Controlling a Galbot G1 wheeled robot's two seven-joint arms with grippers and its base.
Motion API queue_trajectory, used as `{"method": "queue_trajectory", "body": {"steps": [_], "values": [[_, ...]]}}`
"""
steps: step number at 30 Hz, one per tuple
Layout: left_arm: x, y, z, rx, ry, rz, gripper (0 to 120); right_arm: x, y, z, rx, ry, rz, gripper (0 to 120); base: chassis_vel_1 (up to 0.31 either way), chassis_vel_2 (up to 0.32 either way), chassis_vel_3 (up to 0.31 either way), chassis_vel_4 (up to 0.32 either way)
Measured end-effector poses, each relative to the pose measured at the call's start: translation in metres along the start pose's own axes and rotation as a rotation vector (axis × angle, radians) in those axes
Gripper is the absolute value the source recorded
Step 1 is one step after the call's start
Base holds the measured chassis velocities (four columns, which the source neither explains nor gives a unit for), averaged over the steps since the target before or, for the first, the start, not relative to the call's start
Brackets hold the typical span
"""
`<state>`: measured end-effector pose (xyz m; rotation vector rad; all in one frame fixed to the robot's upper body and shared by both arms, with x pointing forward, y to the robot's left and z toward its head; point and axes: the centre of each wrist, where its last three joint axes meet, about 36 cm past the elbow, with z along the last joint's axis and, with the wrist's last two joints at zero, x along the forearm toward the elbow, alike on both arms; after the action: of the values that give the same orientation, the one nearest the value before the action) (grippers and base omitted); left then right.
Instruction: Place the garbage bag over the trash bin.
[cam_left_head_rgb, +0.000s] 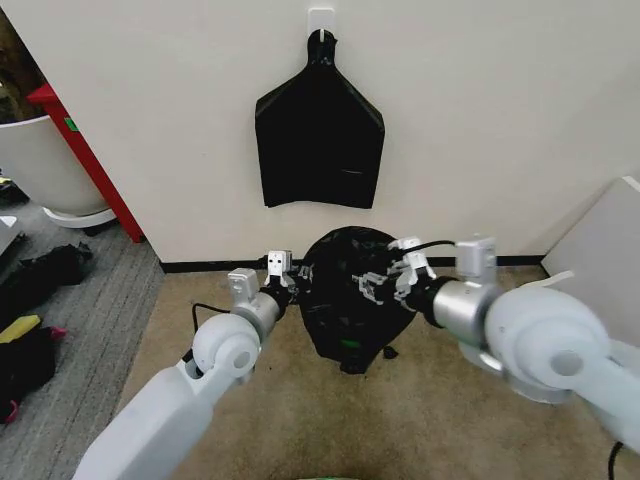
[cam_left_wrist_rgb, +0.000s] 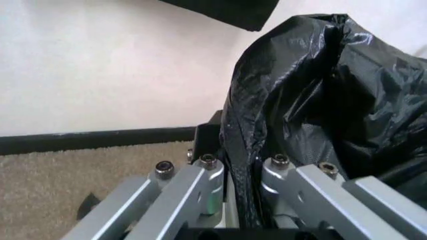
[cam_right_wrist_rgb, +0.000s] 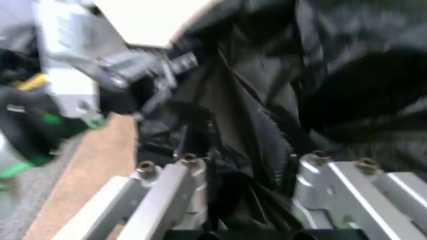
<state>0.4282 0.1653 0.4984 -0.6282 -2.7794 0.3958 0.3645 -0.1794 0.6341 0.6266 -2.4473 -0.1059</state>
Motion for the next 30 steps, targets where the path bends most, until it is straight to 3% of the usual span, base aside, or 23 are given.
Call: {"method": "queue_trajectory", "body": {"steps": [6, 12, 30], "values": [[-0.001, -0.001, 0.000, -0.029, -0.016, 0.005, 4, -0.014, 0.011, -0.004, -0.010, 0.025, 0.096, 0, 0.000, 0.000, 0.000, 0.000], [0.001, -0.004, 0.008, -0.081, -0.043, 0.022, 4, -0.030, 0.021, -0.010, -0.066, 0.030, 0.171, 0, 0.000, 0.000, 0.000, 0.000], [0.010, -0.012, 0.009, -0.082, -0.070, 0.049, 4, -0.109, 0.051, -0.010, -0.141, 0.157, 0.319, 0, 0.000, 0.000, 0.000, 0.000]]}}
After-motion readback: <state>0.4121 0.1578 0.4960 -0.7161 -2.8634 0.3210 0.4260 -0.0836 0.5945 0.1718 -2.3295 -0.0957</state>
